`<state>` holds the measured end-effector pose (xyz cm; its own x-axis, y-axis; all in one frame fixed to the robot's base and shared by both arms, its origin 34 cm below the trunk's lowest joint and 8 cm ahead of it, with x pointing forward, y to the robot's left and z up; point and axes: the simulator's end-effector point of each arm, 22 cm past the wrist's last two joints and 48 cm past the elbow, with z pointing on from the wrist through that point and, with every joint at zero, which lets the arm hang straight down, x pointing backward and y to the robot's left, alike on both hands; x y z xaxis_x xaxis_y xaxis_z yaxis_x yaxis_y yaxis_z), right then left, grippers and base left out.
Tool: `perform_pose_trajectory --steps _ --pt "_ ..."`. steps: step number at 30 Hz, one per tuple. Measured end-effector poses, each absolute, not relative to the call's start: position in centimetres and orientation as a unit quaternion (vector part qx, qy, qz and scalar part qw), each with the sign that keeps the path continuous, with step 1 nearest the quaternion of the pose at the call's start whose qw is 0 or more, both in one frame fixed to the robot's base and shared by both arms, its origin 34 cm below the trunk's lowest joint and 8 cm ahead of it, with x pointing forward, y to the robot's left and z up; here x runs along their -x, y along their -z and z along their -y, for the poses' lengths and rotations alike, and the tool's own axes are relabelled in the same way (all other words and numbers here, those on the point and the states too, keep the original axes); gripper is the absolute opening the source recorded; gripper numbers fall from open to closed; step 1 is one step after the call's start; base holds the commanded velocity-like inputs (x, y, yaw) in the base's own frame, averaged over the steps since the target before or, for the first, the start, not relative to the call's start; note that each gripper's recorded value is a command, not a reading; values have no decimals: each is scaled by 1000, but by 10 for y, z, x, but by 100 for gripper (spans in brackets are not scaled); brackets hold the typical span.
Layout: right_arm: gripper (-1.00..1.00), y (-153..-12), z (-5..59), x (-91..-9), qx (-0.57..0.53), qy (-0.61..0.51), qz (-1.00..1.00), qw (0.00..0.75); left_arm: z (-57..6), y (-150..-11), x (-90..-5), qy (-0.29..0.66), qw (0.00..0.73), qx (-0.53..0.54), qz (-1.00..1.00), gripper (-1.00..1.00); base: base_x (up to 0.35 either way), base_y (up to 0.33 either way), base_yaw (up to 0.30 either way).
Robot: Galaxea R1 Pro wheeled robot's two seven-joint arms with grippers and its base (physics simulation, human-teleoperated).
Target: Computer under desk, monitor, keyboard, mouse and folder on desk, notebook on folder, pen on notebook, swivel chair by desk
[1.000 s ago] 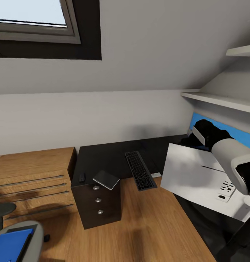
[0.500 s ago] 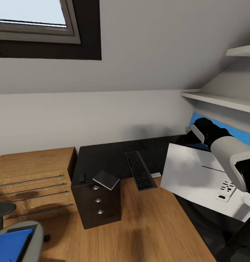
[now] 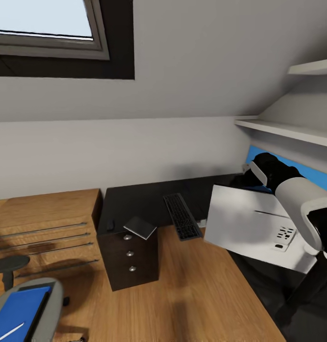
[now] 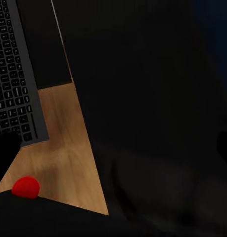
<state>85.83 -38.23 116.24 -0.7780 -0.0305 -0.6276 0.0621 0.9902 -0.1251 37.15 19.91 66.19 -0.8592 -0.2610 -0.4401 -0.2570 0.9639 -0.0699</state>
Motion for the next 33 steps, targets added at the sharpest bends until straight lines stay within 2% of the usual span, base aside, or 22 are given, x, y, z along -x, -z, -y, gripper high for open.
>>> perform_pose_trajectory --steps 17,33 --pt "100 -1171 373 -862 -1 65 -937 343 -198 -662 -371 5 229 133 -964 100 -124 0 0" --pt "100 -1185 349 -866 13 44 -935 350 -199 -662 -371 5 229 133 -964 100 -13 0 0"
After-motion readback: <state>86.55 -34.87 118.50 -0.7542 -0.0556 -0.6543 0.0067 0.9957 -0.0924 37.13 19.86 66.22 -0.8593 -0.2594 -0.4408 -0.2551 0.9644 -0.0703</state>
